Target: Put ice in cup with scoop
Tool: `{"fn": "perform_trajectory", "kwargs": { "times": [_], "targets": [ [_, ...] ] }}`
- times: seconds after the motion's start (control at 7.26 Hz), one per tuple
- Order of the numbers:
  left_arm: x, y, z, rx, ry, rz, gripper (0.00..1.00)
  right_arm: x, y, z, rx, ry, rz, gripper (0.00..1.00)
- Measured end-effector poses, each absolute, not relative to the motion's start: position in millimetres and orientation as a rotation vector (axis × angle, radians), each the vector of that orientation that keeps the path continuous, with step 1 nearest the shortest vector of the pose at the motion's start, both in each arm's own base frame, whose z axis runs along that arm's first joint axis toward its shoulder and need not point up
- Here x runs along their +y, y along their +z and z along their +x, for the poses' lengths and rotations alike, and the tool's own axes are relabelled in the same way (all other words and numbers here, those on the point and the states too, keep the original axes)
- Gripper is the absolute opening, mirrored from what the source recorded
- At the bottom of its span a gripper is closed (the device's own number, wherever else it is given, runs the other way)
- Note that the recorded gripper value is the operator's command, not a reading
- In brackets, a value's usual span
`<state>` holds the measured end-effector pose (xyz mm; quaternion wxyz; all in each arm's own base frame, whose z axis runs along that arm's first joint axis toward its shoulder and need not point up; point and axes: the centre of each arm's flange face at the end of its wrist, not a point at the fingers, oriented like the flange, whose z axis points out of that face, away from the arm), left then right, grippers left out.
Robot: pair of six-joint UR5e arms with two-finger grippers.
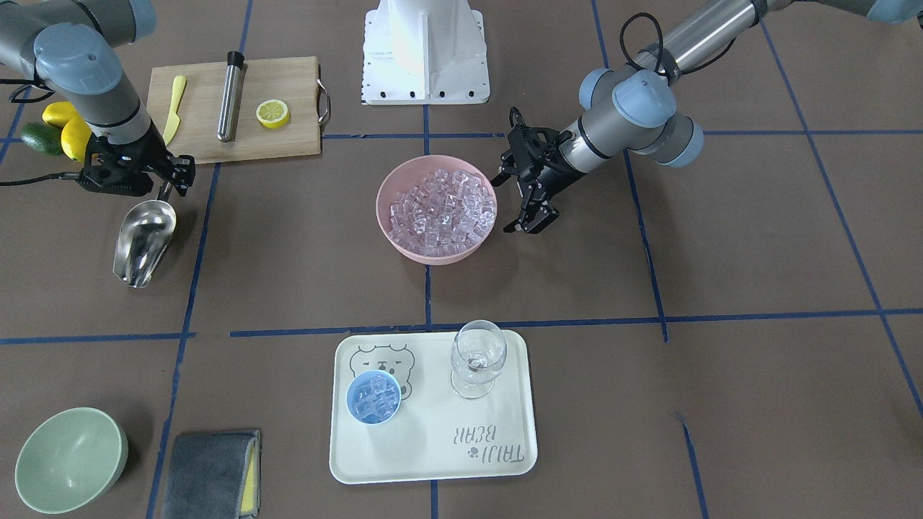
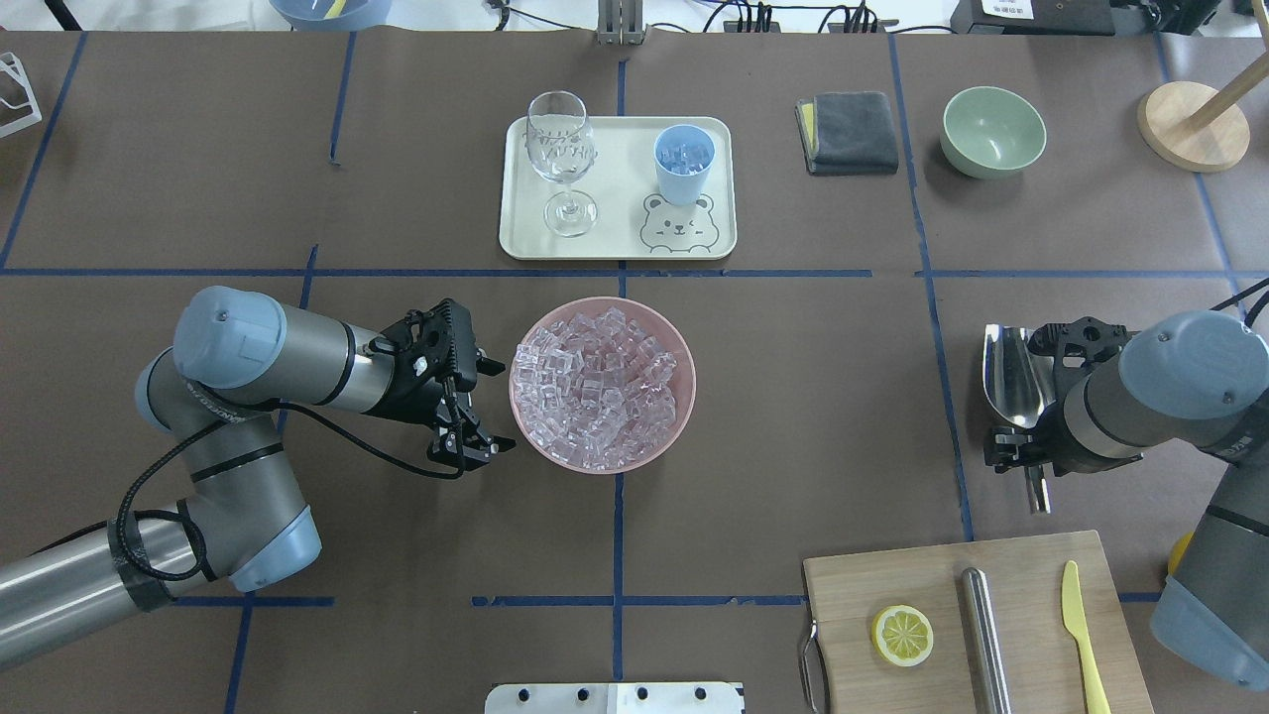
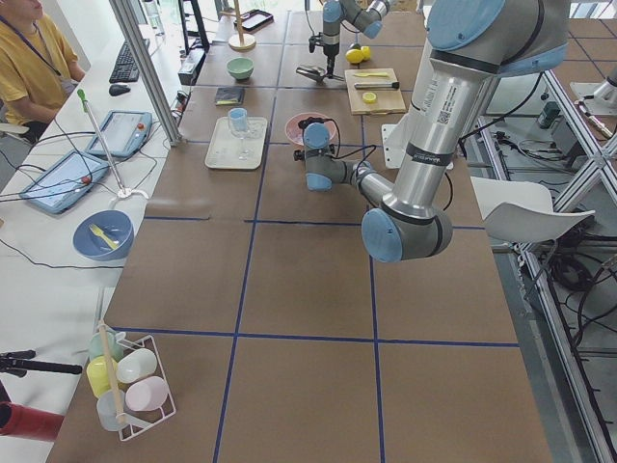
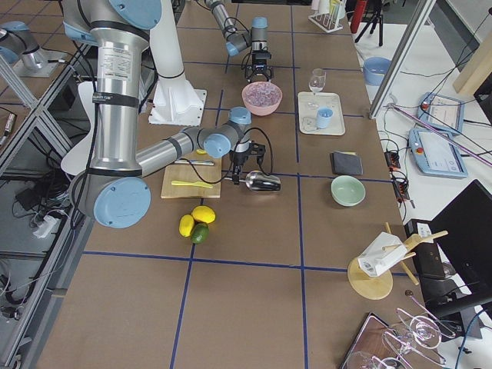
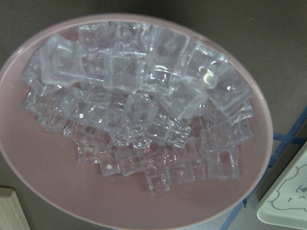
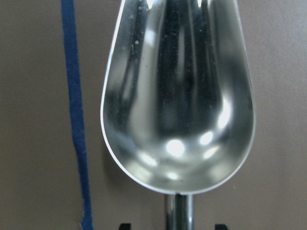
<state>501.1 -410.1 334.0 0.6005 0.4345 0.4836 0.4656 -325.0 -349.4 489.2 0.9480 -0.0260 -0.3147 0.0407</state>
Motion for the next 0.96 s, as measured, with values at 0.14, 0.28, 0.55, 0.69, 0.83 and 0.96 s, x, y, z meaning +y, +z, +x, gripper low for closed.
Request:
{"fn": "perform_trajectory", "kwargs": {
  "times": [0.14,0.28,0.55,0.69,0.83,0.96],
  "targets": [
    [-413,335,499,1.117,1.075,1.006,1.00,-349,483,-324,-0.651,0.080,-0.048,1.00],
    [-420,337,491,1.108,1.064,1.007,1.00,-349,470,-318,-0.673,0.078,-0.032,1.00],
    [-440,354,456,1.065,1.019,1.008,1.00,-360,445,-287,-0.717,0.107,0.005,1.00],
    [-453,376,419,1.021,0.976,1.001,1.00,-372,443,-265,-0.739,0.106,0.009,1.00],
    [-464,405,372,0.964,0.919,0.982,1.00,-388,450,-236,-0.760,0.086,0.009,1.00],
    [-473,432,327,0.906,0.863,0.952,1.00,-406,466,-207,-0.764,0.073,0.014,1.00]
  ]
}}
